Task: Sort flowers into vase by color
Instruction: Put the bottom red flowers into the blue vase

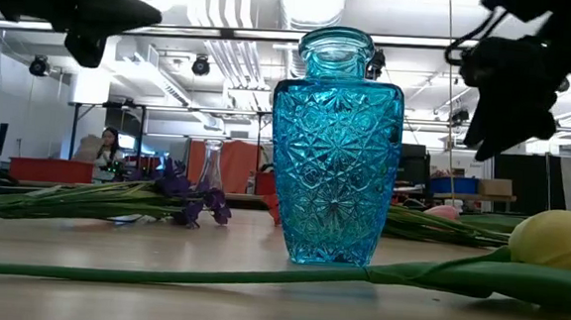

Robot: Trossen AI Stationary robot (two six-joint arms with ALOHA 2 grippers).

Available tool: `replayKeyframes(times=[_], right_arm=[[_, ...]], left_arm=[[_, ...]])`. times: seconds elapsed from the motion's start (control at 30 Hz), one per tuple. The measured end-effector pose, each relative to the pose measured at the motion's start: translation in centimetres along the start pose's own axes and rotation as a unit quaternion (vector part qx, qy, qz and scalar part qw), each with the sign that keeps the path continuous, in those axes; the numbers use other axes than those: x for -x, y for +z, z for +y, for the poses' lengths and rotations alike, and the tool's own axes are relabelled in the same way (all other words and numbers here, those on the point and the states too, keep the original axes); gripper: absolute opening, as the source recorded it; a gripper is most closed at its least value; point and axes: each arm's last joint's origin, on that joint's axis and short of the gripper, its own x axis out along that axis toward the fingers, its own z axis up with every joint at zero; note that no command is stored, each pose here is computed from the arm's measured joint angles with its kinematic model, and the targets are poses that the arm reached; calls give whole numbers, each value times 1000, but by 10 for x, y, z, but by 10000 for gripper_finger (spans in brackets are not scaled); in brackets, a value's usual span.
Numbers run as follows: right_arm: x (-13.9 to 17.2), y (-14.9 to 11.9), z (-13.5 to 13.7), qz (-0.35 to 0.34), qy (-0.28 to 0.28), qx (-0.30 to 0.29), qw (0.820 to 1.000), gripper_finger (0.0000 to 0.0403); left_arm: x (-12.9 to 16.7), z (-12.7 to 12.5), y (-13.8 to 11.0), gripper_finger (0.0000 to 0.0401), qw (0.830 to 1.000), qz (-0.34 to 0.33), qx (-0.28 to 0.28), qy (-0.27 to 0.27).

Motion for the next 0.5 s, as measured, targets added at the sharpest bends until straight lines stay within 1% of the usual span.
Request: replayKeyframes(times=[0.07,0.13,0.37,0.5], right_arm=[[-5,5,11,49,12,0,999,234],[-11,10,22,77,24,4,997,248],[-30,28,56,90,4,20,996,308],[-44,28,77,107,-3,40,993,319]], left_arm=[[-2,-4,5,0,1000,-3,-1,-1],[-5,-7,8,0,1000,-5,-8,-1],[-8,-13,17,0,999,-12,-31,3],[-7,-13,19,0,999,-16,-40,9]])
